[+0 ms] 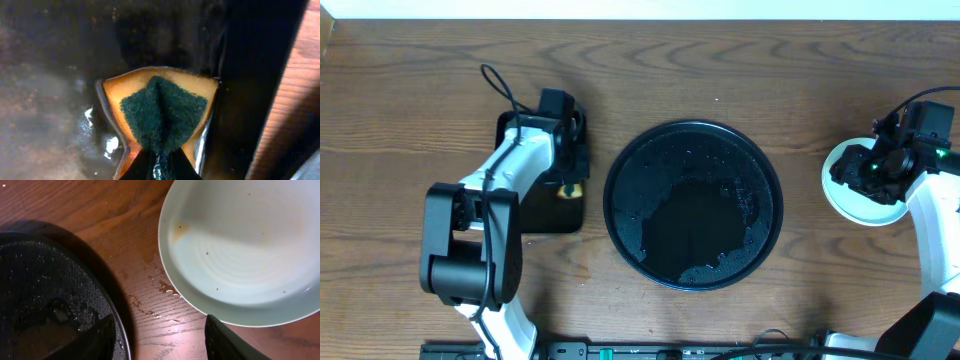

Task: Clean dirty plates on tray and stack at the side
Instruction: 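Lower the sponge with the left gripper into the black rectangular tray, then open both grippers and lift them away from sponge and plates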

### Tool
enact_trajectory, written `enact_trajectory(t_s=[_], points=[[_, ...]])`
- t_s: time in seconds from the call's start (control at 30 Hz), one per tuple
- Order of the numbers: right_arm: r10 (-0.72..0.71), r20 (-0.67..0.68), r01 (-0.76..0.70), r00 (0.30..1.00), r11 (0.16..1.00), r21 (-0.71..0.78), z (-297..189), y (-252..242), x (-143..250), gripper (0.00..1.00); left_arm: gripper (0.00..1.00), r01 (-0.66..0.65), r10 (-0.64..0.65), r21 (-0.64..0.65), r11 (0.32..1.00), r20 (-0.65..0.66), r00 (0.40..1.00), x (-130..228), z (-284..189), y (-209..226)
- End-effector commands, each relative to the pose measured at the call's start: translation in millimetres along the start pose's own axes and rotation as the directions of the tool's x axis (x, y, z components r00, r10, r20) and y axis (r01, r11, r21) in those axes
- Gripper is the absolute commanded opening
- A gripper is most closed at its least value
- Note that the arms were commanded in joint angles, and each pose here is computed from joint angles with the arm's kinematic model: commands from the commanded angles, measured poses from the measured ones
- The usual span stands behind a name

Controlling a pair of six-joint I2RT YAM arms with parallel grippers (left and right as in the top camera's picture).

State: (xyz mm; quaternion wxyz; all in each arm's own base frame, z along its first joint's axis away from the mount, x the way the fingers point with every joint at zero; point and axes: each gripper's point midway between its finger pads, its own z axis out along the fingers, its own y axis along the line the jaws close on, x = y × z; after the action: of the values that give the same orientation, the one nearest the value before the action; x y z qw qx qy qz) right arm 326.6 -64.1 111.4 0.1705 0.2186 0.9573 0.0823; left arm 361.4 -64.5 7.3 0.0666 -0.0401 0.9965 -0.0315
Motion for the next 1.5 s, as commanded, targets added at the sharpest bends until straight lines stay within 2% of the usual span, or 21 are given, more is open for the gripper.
enact_trajectory(t_s=[0.0,0.33,0.5,0.63,1.0,1.07,1.1,1.23,1.47], points=[[-0.027,0.003,0.027,1.000,1.000,-0.007,-1,4,-2,0.55,0.08,-0.060,0.061,0.033,0.998,-0.011,0.998,7,3,-19],[-0.042,0.004,0.042,0.999,0.999,-0.007,-1,4,-2,0.55,0.08,-0.058,0.060,-0.081,0.995,0.015,0.998,1,-8,1],[-0.042,0.004,0.042,0.999,0.999,-0.007,-1,4,-2,0.55,0.08,-0.058,0.065,-0.074,0.996,0.089,0.994,-12,-34,-1],[-0.042,0.003,0.042,0.999,0.999,-0.007,-1,4,-2,0.55,0.09,-0.048,0.066,-0.130,0.990,0.137,0.988,-18,-48,8],[-0.041,0.000,0.041,0.999,0.999,-0.007,-1,4,-1,0.55,0.13,-0.008,0.034,-0.184,0.983,0.136,0.990,-20,-41,30],[-0.041,0.000,0.041,0.999,0.999,-0.007,-1,4,-1,0.55,0.17,0.003,0.022,-0.185,0.983,0.136,0.990,-21,-41,34],[-0.041,0.000,0.041,0.999,0.999,-0.007,-1,4,-1,0.55,0.24,0.009,0.016,-0.186,0.983,0.136,0.991,-21,-41,36],[-0.041,0.000,0.041,0.999,0.999,-0.007,-1,4,-1,0.55,0.33,0.015,0.010,-0.187,0.982,0.133,0.991,-20,-41,39],[-0.042,0.002,0.042,0.999,0.999,-0.012,-1,5,-2,0.57,0.35,0.011,0.009,-0.138,0.990,0.142,0.990,-19,-52,31]])
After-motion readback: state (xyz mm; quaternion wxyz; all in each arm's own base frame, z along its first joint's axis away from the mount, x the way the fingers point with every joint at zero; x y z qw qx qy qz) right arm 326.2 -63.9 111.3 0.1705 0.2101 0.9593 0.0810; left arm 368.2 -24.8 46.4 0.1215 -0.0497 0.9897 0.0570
